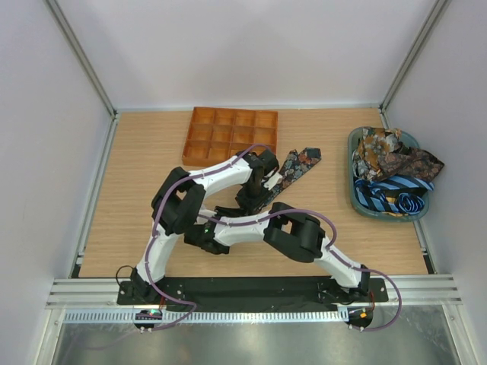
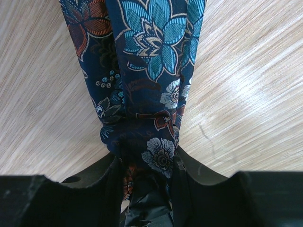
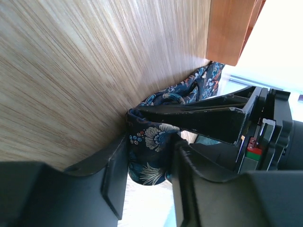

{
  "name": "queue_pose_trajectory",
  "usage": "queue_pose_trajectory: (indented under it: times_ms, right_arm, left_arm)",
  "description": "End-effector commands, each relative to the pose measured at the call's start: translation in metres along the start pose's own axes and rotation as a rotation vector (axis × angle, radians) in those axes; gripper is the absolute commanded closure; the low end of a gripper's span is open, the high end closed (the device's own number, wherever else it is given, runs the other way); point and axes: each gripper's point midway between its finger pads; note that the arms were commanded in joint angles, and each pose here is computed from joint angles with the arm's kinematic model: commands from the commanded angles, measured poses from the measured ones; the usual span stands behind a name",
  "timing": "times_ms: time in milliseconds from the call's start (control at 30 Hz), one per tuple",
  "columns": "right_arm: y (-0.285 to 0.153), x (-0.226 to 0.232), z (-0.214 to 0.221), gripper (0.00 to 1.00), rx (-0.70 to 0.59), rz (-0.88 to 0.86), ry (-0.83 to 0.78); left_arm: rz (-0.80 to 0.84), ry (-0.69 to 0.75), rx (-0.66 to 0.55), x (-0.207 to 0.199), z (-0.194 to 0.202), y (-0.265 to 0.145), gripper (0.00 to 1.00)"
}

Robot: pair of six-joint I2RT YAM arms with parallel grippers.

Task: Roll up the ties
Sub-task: Roll the tie

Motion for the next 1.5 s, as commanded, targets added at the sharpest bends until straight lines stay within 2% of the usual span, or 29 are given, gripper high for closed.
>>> queue_pose_trajectory:
  times_ms: [0,233,433,533,600,633,967,1133,1200,1267,1300,1367,1400,1467]
  right_arm:
    - [0.009,0.017,0.017,0.59,0.073,-0.082,0.005]
    - [0.005,0.017,0.012,0.7,0.056,-0.113,0.038]
    - [-0.002,0.016,0.006,0.71,0.028,-0.151,0.075]
    - [-0.006,0.014,0.003,0.71,0.011,-0.165,0.094]
    - [-0.009,0.015,0.002,0.71,0.004,-0.177,0.101]
    - [-0.01,0.013,0.001,0.71,0.0,-0.182,0.107]
    - [-0.019,0.019,-0.004,0.72,-0.029,-0.25,0.154]
    - [-0.031,0.023,-0.011,0.72,-0.079,-0.349,0.23]
    - [-0.038,0.021,-0.013,0.72,-0.1,-0.395,0.261]
    - [-0.04,0.019,-0.015,0.72,-0.116,-0.426,0.295]
    - [-0.043,0.013,-0.018,0.72,-0.13,-0.44,0.32]
    - [-0.046,0.017,-0.018,0.72,-0.141,-0.495,0.346]
    - [-0.048,0.012,-0.015,0.72,-0.15,-0.512,0.366]
    - [-0.054,0.014,-0.019,0.72,-0.172,-0.578,0.405]
  left_arm:
    - [-0.013,-0.019,0.2,0.006,0.046,0.015,0.61]
    - [-0.002,-0.019,0.175,0.003,0.041,0.012,0.58]
    - [-0.01,-0.019,0.107,0.003,0.027,0.002,0.37]
    - [-0.012,-0.017,0.055,0.003,0.016,-0.003,0.3]
    - [-0.021,-0.008,-0.003,0.003,0.004,-0.01,0.27]
    - [-0.025,-0.006,-0.023,0.004,0.0,-0.012,0.22]
    - [-0.06,0.014,-0.347,0.006,-0.063,-0.061,0.19]
    - [-0.164,-0.035,-0.528,0.021,-0.086,-0.107,0.18]
    - [-0.191,-0.064,-0.567,0.027,-0.084,-0.115,0.17]
    - [-0.227,-0.102,-0.672,0.035,-0.088,-0.145,0.16]
    - [-0.236,-0.12,-0.669,0.041,-0.079,-0.142,0.15]
    - [-0.26,-0.177,-0.775,0.048,-0.079,-0.172,0.14]
    - [-0.272,-0.203,-0.777,0.056,-0.069,-0.17,0.13]
    - [-0.28,-0.253,-0.855,0.061,-0.06,-0.193,0.11]
Point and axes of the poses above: each gripper's point midway between its finger pads, its own y axis out along the fingers, its own x axis along the line the jaws close on, z = x × y, and after that the axes turned 2 degrees about y, right-handed
